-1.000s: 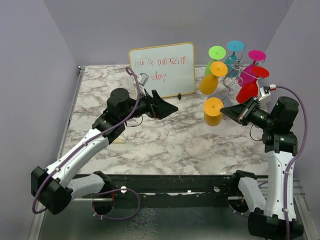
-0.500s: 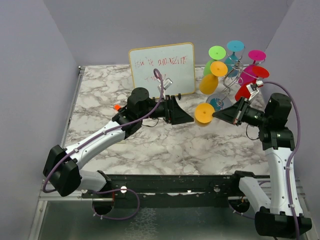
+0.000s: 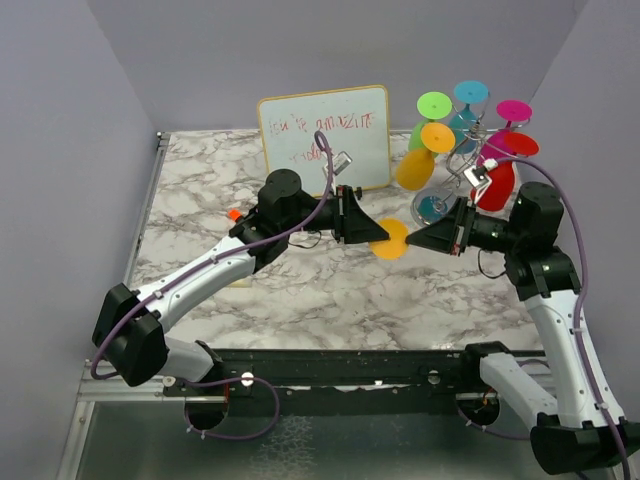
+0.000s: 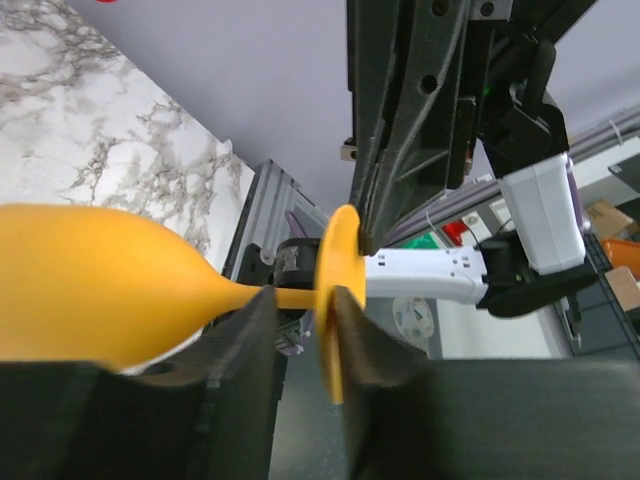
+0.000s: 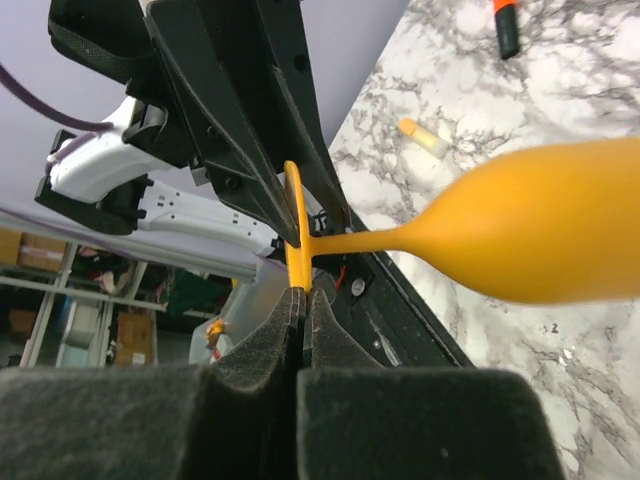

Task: Take the wine glass off the wine glass rack
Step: Place the wine glass at the center of the board.

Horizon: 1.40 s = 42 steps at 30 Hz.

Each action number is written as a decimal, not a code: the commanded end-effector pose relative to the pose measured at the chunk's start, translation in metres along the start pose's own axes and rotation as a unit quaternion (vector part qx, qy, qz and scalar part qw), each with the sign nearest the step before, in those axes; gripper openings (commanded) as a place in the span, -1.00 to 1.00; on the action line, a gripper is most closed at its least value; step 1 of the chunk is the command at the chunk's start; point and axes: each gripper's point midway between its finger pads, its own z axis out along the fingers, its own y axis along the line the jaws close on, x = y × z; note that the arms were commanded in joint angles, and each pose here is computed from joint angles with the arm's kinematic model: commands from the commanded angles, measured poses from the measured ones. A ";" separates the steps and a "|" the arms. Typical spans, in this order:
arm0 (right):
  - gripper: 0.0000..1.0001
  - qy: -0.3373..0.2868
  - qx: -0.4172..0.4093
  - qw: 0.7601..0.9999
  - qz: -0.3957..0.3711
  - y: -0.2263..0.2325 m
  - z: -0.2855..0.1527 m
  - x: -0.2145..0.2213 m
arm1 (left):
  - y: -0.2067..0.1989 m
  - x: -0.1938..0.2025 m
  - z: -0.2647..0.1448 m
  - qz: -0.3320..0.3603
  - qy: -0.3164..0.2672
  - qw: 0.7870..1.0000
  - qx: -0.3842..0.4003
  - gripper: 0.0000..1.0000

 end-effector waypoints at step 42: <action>-0.42 0.096 -0.140 0.981 -0.097 0.027 0.036 0.026 | -0.011 -0.014 -0.036 0.044 -0.011 0.998 -0.031 -1.00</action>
